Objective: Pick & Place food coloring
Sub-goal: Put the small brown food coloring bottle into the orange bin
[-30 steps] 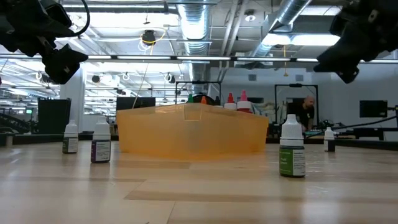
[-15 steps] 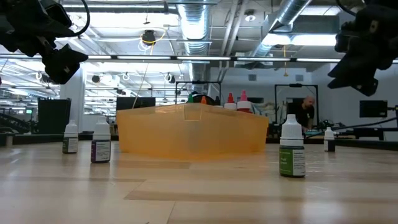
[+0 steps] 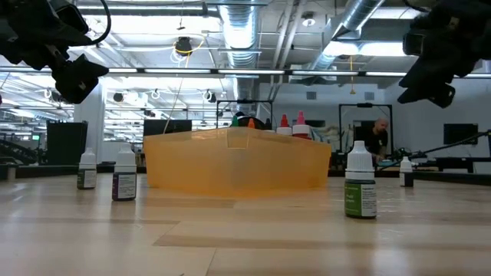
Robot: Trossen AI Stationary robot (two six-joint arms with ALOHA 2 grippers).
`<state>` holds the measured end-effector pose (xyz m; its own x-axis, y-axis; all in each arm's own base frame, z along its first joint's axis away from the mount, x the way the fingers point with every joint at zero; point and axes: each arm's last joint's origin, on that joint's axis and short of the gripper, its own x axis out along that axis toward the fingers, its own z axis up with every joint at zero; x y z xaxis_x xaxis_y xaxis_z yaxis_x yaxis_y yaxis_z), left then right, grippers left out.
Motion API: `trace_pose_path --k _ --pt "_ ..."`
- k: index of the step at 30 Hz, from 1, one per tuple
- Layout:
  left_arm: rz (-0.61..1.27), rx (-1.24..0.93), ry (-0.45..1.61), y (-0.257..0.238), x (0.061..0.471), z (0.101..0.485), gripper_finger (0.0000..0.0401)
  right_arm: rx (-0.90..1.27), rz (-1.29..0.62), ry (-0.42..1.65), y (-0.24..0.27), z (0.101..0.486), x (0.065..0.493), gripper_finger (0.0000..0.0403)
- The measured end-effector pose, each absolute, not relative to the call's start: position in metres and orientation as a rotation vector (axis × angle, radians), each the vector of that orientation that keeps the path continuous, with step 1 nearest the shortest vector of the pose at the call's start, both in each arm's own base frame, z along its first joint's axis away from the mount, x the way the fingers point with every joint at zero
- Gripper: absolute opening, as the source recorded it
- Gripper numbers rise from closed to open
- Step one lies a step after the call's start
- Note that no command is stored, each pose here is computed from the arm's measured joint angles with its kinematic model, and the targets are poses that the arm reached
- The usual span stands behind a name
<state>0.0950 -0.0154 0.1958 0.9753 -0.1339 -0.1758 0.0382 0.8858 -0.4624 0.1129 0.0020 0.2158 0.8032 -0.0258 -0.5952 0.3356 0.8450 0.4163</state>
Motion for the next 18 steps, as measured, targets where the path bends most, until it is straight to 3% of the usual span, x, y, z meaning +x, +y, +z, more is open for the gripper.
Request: trace_pose_path --k 9,18 --pt "-0.090 -0.474 0.206 -0.015 0.095 0.196 0.0224 0.513 -0.366 0.906 0.000 0.212 0.123 0.0182" --pt "-0.090 -0.474 0.206 -0.015 0.095 0.196 0.0224 0.572 -0.488 1.026 -0.009 0.205 0.142 0.0200"
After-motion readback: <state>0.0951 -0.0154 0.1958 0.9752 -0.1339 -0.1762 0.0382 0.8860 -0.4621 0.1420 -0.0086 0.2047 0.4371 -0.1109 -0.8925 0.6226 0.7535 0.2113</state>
